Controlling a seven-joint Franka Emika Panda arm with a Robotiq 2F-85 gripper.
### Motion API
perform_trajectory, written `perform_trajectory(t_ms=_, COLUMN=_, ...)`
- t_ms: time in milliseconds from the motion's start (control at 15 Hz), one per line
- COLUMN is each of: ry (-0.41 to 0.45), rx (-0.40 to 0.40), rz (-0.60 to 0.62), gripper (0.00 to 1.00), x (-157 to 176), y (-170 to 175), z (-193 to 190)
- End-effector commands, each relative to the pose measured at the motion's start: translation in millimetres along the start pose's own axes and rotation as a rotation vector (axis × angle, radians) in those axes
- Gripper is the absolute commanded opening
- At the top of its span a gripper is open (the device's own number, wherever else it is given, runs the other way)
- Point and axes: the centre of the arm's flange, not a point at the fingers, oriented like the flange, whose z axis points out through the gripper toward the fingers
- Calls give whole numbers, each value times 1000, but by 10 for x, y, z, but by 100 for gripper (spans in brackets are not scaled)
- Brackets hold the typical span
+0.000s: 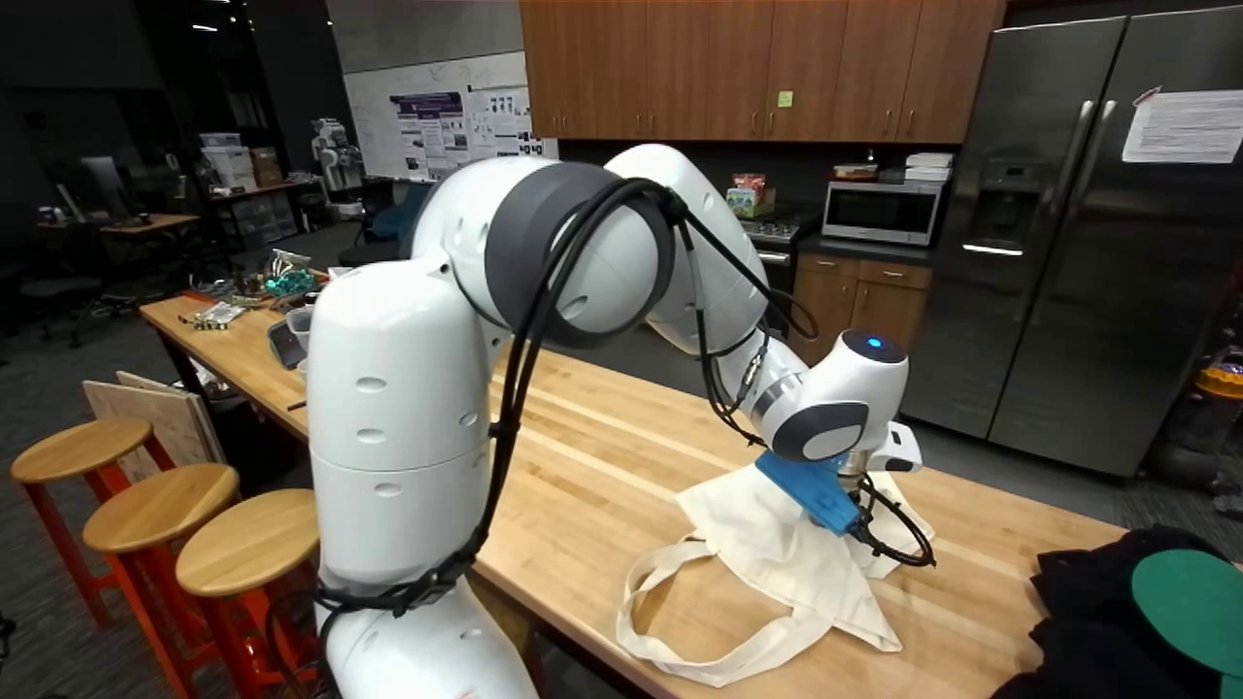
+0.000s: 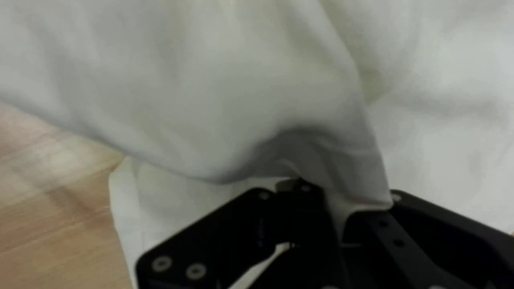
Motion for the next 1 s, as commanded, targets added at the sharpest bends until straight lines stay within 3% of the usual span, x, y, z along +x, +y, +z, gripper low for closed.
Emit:
perform_trajectory(t_ms=0, ry=11, rx=-23, rz=-62, gripper=1, x=132, y=-218, z=-67)
perform_trajectory(t_ms=533, ry=19, rx=-76, rz=-170, gripper=1, x=347, y=-905, z=-149)
perform_trajectory(t_ms=933, ry=-20, rx=-90, rz=-229, gripper=1, x=381, y=-1396, z=-219)
